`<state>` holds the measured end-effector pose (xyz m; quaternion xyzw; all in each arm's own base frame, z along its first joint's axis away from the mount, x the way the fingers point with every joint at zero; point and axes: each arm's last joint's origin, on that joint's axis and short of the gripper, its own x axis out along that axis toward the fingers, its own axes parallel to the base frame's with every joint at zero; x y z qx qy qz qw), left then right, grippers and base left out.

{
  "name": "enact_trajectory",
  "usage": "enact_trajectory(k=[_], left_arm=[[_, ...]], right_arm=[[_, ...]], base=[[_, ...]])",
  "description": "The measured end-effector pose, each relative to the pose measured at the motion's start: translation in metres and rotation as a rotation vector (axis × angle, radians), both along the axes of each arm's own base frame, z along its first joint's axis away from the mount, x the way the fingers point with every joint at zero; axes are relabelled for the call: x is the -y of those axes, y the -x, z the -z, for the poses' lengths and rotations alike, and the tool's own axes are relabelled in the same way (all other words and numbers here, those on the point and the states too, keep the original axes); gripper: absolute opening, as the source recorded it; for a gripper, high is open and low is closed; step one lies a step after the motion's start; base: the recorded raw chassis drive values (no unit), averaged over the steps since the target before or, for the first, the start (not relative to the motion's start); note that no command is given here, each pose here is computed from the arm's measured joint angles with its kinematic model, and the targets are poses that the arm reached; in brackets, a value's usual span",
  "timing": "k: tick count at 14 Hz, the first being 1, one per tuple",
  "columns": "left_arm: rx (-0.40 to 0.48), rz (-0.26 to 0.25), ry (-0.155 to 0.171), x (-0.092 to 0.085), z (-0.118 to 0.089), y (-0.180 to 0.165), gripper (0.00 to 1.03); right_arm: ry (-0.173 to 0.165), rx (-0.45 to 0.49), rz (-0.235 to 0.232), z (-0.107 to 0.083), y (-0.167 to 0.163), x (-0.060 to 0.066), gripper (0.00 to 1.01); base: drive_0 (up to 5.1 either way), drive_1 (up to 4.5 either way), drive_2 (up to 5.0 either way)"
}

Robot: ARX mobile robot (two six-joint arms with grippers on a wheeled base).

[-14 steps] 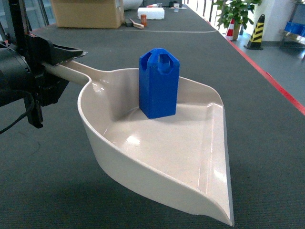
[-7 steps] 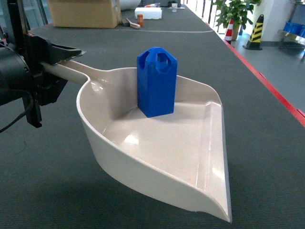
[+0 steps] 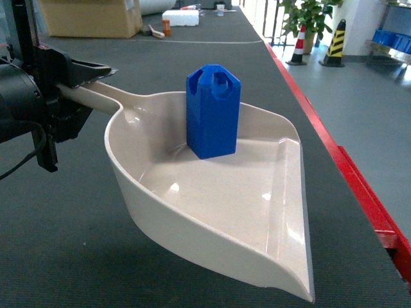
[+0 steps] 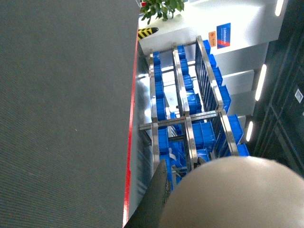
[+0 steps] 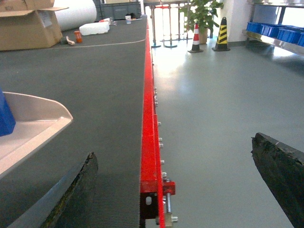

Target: Place part in tray to right shelf

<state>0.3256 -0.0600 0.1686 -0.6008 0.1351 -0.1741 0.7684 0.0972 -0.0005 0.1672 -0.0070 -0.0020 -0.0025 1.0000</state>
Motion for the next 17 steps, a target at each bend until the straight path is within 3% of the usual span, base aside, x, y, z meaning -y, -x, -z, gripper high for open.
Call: enact_trajectory(k=[17], left_arm=[[0.003,0.002,0.000,0.0004,0.0001,-0.0007,0.12]], right_arm=[[0.000,-0.002,0.000,0.0002,0.0000,0.0000,0.98]], base=[[5.0,-2.44,-2.4]])
